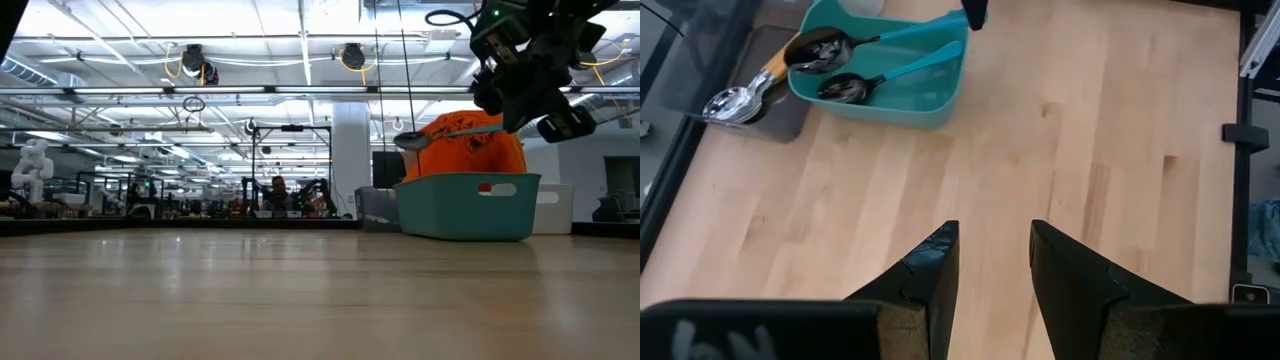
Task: Sort silverware by color (type)
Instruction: Put the blue spoon into the green bin
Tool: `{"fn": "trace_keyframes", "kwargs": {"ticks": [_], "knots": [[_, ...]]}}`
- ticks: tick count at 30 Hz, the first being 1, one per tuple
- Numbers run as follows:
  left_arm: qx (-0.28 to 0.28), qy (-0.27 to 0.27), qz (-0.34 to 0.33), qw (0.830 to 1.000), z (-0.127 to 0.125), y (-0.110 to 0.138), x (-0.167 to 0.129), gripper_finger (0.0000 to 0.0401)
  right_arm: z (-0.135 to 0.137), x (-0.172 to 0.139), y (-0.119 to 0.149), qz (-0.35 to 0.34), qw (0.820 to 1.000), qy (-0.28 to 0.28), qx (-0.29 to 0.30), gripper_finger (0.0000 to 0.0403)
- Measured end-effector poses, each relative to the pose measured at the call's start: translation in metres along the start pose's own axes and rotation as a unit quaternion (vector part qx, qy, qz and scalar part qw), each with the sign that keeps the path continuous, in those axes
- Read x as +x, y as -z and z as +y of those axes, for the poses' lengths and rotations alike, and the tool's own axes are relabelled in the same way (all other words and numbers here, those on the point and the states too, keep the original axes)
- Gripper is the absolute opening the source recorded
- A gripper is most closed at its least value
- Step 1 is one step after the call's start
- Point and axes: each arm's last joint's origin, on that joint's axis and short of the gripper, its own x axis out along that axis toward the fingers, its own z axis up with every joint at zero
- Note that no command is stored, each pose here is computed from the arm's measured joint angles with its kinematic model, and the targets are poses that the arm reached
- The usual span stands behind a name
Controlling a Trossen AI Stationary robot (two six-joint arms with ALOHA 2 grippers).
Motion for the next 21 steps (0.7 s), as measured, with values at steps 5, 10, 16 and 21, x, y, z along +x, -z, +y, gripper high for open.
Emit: {"fn": "trace_keyframes", "kwargs": {"ticks": [5,10,16,21], "knots": [[-0.009,-0.008,-0.001,1.0,0.009,-0.003,0.002,0.0124,-0.007,0.0,-0.002,0.011,0.999,0.026,0.028,0.0001],[-0.006,-0.013,-0.002,1.0,0.014,-0.005,0.003,0.0124,-0.012,0.009,-0.007,0.051,0.997,0.042,0.045,0.0002],[0.003,-0.013,-0.003,1.0,0.015,-0.005,0.003,0.0124,-0.016,0.019,-0.016,0.064,0.995,0.059,0.055,0.0009],[0.001,-0.012,-0.003,1.0,0.014,-0.005,0.003,0.0124,-0.021,0.025,-0.026,0.066,0.994,0.068,0.062,0.0009]]}}
